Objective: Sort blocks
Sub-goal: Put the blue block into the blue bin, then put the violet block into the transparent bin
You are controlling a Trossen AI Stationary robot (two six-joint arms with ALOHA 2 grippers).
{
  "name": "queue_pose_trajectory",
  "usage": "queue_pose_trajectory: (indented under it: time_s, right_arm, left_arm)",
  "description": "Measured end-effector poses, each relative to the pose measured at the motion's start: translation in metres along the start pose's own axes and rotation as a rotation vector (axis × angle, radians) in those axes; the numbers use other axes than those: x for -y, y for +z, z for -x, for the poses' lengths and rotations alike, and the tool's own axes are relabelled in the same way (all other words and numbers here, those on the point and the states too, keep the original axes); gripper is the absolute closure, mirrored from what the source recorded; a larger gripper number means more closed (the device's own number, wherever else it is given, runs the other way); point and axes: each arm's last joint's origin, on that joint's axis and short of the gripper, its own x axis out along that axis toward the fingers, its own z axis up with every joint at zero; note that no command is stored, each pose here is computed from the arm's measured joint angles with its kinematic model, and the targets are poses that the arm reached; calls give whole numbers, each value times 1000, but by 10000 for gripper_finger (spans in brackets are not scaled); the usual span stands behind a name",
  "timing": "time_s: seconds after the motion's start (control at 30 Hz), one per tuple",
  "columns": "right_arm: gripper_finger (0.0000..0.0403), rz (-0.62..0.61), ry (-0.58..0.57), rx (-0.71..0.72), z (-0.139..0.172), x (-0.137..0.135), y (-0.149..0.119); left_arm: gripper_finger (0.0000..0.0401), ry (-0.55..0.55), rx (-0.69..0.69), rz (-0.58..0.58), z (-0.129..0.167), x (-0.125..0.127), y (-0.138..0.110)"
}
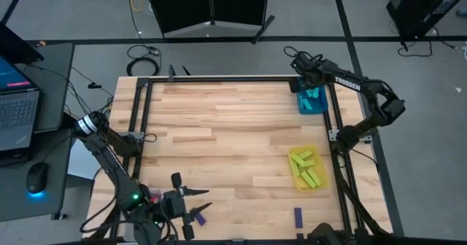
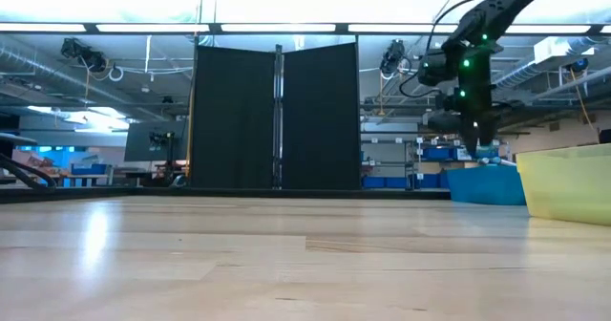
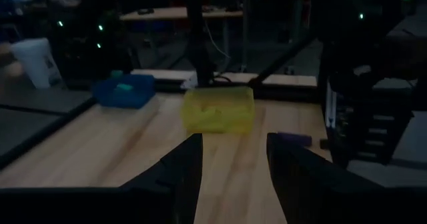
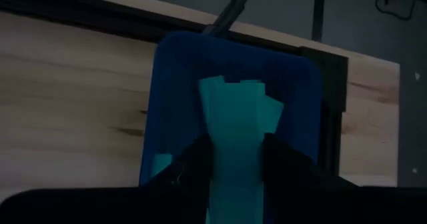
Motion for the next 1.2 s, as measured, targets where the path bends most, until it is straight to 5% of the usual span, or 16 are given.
queue_pose_trajectory:
  time_s: [0.1, 0.3, 0.43, 0.63, 0.9, 1.2]
  right_arm:
    - [272, 6, 2, 11, -2, -1, -1]
    - [110, -2, 2, 49, 6, 4, 1]
    - [61, -28, 29, 100, 23, 13, -1]
    - [66, 19, 238, 267, 82, 24, -22]
    - [98, 231, 798, 513, 171, 34, -84]
    - [100, 500, 1175, 528, 216, 14, -140]
  left_arm:
    - [228, -24, -34, 17, 0, -1, -4]
    - [228, -52, -80, 40, -3, -3, -8]
    - [228, -74, -104, 45, -9, -4, -8]
    - [228, -187, -267, -38, -18, -10, -18]
    - [228, -326, -706, -210, -42, -17, -64]
    - [228, -446, -936, -335, -56, -7, -107]
